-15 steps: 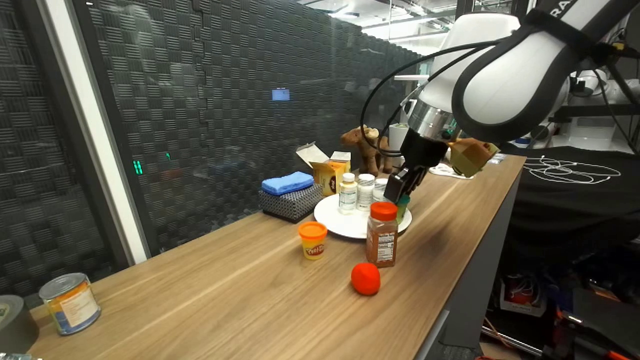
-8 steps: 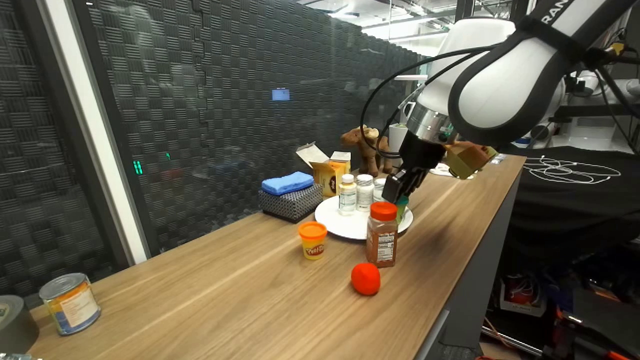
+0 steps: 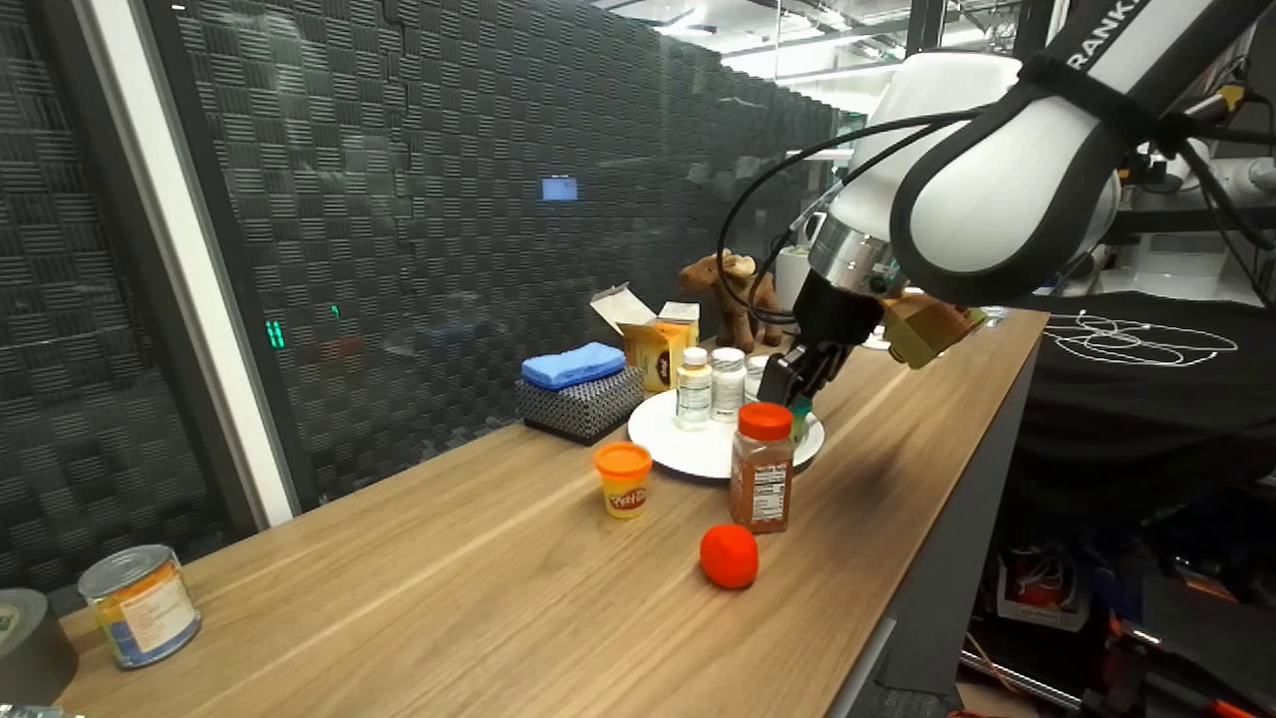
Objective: Pick up the bottles from the table and put them on the white plate.
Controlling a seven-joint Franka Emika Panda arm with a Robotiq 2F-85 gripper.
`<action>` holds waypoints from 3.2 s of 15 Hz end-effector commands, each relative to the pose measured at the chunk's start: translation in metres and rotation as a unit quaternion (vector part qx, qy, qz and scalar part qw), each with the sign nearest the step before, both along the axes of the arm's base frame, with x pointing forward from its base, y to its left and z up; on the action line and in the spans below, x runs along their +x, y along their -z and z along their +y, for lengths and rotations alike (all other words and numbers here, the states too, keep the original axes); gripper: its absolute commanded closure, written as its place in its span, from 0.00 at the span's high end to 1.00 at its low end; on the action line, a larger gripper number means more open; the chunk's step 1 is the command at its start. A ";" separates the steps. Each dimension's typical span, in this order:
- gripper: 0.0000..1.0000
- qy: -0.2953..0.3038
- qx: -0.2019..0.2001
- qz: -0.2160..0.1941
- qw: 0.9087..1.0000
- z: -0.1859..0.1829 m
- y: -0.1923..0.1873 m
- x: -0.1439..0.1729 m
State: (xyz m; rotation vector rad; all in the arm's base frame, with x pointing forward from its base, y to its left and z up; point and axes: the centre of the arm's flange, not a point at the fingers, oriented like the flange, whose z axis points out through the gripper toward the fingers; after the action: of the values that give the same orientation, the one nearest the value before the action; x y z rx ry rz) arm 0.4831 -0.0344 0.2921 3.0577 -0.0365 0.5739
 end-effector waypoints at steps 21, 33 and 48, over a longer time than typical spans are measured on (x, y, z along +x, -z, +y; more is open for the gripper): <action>1.00 0.192 -0.019 0.026 0.981 0.169 -0.125 -0.027; 1.00 0.296 0.002 0.111 0.949 0.090 -0.105 0.019; 1.00 0.307 0.104 0.188 0.927 0.100 -0.079 0.005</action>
State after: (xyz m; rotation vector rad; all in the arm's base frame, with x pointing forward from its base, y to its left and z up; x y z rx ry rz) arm 0.4896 0.0603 0.3726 2.9869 -1.0716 -0.0302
